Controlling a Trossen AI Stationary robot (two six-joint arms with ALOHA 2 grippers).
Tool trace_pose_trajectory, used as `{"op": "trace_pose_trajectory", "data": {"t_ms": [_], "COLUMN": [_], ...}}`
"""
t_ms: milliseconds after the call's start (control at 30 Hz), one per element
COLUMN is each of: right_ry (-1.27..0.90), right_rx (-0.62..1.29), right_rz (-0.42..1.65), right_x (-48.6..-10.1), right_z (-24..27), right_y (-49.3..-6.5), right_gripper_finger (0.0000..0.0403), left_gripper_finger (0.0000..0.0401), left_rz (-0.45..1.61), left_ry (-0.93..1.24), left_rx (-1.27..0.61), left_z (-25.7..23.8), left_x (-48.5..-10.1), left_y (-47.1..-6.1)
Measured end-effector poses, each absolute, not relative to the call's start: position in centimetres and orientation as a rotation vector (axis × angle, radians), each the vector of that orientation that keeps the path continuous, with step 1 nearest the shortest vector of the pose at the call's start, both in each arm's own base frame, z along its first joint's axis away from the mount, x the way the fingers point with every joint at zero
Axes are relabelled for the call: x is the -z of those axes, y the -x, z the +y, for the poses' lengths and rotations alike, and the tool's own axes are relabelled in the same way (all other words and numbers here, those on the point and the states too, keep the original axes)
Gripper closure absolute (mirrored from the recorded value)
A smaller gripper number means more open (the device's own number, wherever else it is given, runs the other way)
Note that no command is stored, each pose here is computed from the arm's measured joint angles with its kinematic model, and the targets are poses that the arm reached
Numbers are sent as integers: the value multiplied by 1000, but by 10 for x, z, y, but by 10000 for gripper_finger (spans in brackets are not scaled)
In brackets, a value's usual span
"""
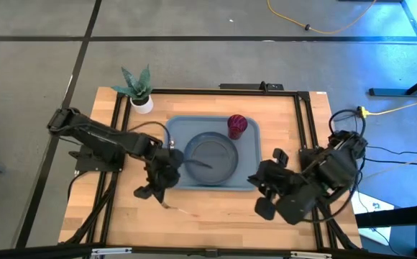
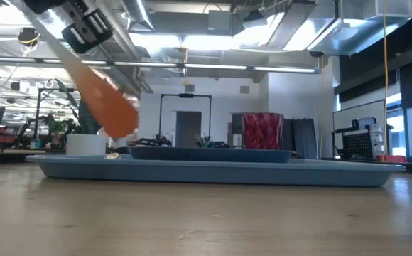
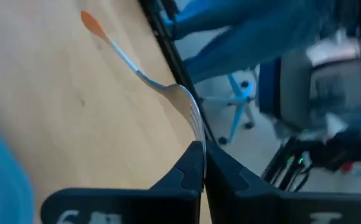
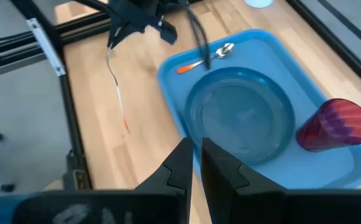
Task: Pick and place plate/cup/fork/spoon on tray
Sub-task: Put the orange fork on the blue tray
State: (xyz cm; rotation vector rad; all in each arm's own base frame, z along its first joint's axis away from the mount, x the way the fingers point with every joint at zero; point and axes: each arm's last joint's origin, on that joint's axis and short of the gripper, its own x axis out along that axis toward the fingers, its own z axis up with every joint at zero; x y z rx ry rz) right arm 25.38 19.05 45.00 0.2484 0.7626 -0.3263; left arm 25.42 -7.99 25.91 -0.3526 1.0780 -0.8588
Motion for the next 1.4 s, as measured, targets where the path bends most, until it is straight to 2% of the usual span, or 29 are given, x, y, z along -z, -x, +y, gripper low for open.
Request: {"op": "trace_pose_trajectory", "data": {"t_ms": [200, 633, 1000, 1133, 1400], "right_ry": [-256, -288, -244, -187, -95], "right_rx": [378, 422, 458, 416, 239], "right_rz": [787, 898, 917, 908, 990], "right_x": [-441, -408, -393, -388, -367], "right_z": [184, 171, 153, 149, 142], "right_y": [-271, -322, -350, -363, -392], "right_gripper_finger": [368, 368, 376, 397, 375], "left_gripper_finger": [401, 401, 401, 401, 401], "left_rz": [1081, 1051, 1125, 1139, 1061], "left_ry": [437, 692, 961, 1027, 1070], "left_rx": [768, 410, 295, 224, 199], "left_z": [-70, -57, -51, -43, -31], "left_x": [-272, -297, -304, -304, -312], "left_y": [-245, -231, -220, -217, -214]}}
